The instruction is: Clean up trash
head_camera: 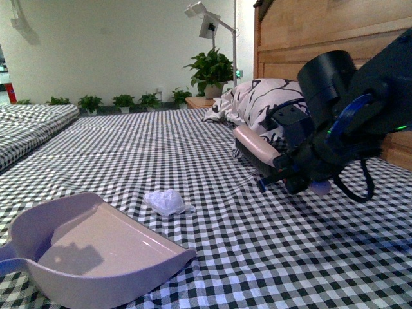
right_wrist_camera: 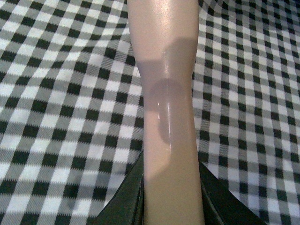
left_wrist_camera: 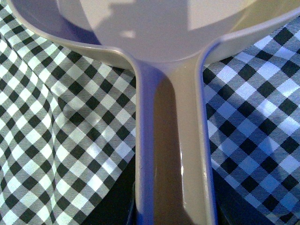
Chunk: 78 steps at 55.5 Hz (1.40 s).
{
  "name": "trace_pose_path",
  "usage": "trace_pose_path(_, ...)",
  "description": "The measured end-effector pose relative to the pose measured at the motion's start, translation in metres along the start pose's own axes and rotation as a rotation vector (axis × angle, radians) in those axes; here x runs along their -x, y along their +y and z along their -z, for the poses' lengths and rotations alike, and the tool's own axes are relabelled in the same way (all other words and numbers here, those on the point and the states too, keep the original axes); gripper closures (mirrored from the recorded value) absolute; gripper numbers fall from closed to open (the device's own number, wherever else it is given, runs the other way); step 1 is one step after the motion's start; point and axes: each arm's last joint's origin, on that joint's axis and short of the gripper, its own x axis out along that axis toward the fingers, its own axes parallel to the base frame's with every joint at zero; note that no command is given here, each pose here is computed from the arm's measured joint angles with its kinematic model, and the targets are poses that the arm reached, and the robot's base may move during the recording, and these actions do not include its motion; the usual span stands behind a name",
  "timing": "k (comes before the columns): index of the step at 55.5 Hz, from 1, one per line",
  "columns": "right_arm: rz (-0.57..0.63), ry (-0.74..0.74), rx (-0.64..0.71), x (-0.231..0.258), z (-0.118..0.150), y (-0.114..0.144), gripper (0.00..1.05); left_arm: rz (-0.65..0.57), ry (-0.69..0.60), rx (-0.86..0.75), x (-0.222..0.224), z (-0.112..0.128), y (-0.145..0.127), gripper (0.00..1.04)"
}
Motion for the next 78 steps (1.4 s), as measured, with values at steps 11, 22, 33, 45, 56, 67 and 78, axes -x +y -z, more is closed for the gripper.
trace_pose_path(11,-0.024,0.015,0.068,-0.039,-0.007,0.034,0.85,0.0,0.0,0.0,0.0,0.0,0.0,0.79)
trace_pose_path(22,-0.083,0.061,0.154,-0.051,-0.006,0.061,0.85,0.0,0.0,0.0,0.0,0.0,0.0,0.79)
trace_pose_path(33,-0.247,0.077,0.196,-0.042,-0.009,0.075,0.85,0.0,0.0,0.0,0.0,0.0,0.0,0.79)
trace_pose_path(45,-0.748,0.119,0.2,0.009,-0.004,0.08,0.85,0.0,0.0,0.0,0.0,0.0,0.0,0.79)
trace_pose_path(56,-0.647,-0.015,0.205,0.023,-0.026,0.051,0.85,0.0,0.0,0.0,0.0,0.0,0.0,0.79)
trace_pose_path(67,-0.436,-0.04,0.113,0.01,-0.022,0.013,0.85,0.001,0.002,0.0,0.0,0.0,0.0,0.79)
trace_pose_path(78,-0.339,-0.061,0.006,0.019,-0.014,-0.027,0.85,0.001,0.001,0.0,0.0,0.0,0.0,0.79)
